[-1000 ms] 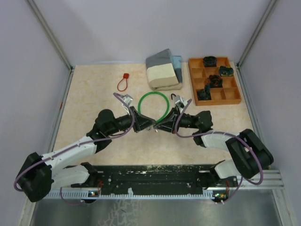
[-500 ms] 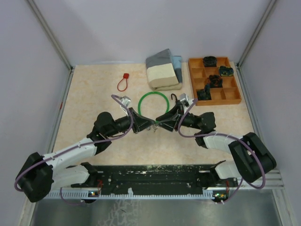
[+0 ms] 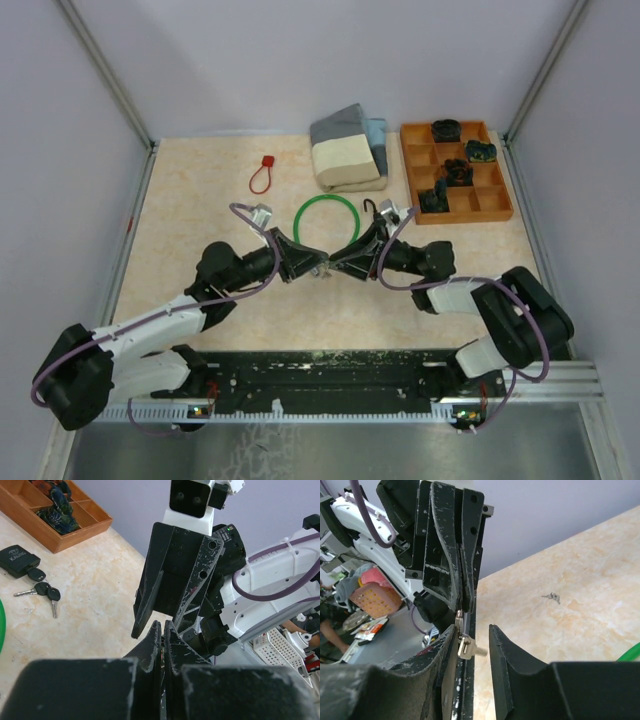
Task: Unlock with the key
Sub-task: Pick up the key from the center of the board.
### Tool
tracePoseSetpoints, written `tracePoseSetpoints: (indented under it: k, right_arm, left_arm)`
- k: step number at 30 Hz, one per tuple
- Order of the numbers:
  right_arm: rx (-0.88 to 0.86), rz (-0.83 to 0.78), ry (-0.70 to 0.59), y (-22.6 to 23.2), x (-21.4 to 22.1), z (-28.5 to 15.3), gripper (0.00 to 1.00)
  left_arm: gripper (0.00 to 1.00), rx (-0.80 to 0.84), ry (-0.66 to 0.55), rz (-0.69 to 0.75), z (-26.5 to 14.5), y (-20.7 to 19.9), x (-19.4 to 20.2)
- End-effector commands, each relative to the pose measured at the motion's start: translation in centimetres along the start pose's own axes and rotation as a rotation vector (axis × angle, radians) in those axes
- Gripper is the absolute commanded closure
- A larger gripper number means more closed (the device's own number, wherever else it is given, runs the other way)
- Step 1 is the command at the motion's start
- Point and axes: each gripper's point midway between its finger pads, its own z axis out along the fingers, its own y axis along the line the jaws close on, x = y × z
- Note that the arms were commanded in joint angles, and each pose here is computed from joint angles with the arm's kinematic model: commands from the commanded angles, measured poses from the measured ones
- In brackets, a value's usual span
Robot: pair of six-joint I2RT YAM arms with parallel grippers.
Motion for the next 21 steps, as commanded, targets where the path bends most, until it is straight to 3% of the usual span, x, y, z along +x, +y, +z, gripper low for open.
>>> tracePoseSetpoints:
  k: [1, 16, 21]
  right_arm:
    - [-0.09, -0.072, -0.045, 2.0, -1.2, 0.4, 0.69]
    - [-0.117, -0.085, -0.07, 2.9, -1.9, 0.7, 0.69]
    - [-0.126, -0.091, -0.068, 3.2, -1.9, 0.7, 0.73]
  left_arm:
    - [1.0, 0.029, -0.061, 0.022, 0.1, -0.8, -1.5]
    - [1.0, 0.039, -0.039, 0.017, 0.4, -0.5, -0.7]
    - [1.0, 0.045, -0.044, 0.016, 0.2, -0.6, -0.8]
